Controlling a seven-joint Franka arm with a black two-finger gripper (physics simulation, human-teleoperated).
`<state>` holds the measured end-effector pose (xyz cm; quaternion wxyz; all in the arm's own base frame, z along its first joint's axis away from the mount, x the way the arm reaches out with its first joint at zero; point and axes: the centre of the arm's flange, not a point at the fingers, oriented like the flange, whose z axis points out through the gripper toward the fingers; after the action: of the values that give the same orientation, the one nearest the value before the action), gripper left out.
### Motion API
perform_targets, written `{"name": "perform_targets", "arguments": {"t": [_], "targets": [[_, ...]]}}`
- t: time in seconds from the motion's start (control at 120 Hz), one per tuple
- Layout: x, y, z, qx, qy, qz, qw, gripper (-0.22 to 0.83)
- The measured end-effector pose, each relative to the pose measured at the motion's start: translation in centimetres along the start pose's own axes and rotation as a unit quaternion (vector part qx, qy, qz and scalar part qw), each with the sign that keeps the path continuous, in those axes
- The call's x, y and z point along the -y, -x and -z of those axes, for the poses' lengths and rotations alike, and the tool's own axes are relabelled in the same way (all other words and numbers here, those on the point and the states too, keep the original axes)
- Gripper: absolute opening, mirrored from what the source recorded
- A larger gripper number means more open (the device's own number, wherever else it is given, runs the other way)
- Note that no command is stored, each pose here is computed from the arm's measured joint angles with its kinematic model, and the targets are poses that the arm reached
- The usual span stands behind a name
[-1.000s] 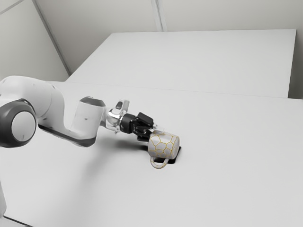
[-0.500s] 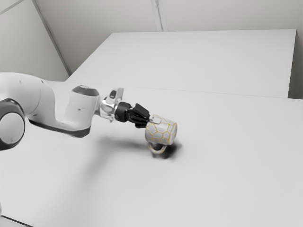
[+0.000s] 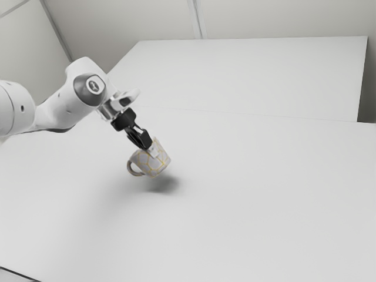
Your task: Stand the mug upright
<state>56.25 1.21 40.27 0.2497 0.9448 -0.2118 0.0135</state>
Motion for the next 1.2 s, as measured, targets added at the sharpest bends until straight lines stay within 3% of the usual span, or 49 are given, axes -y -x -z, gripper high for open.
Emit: {"name": "perform_targets", "arguments": {"t": [0.242, 0.475, 0.733, 0.783, 0.992, 1.2], "targets": [[0.1, 0.1, 2.1, 0.061, -0.157, -0.018, 0.986, -0.16], [1.2, 1.1, -0.5, 0.076, -0.225, -0.007, 0.971, -0.16], [2.6, 2.5, -4.2, 0.064, -0.247, 0.017, 0.967, -0.16], [2.5, 2.3, -4.5, 0.059, -0.249, 0.019, 0.967, -0.11], [2.0, 1.8, -4.6, 0.04, -0.253, 0.026, 0.966, 0.31], [-1.1, 0.2, -0.3, 0.005, -0.264, 0.021, 0.964, 0.5]]}}
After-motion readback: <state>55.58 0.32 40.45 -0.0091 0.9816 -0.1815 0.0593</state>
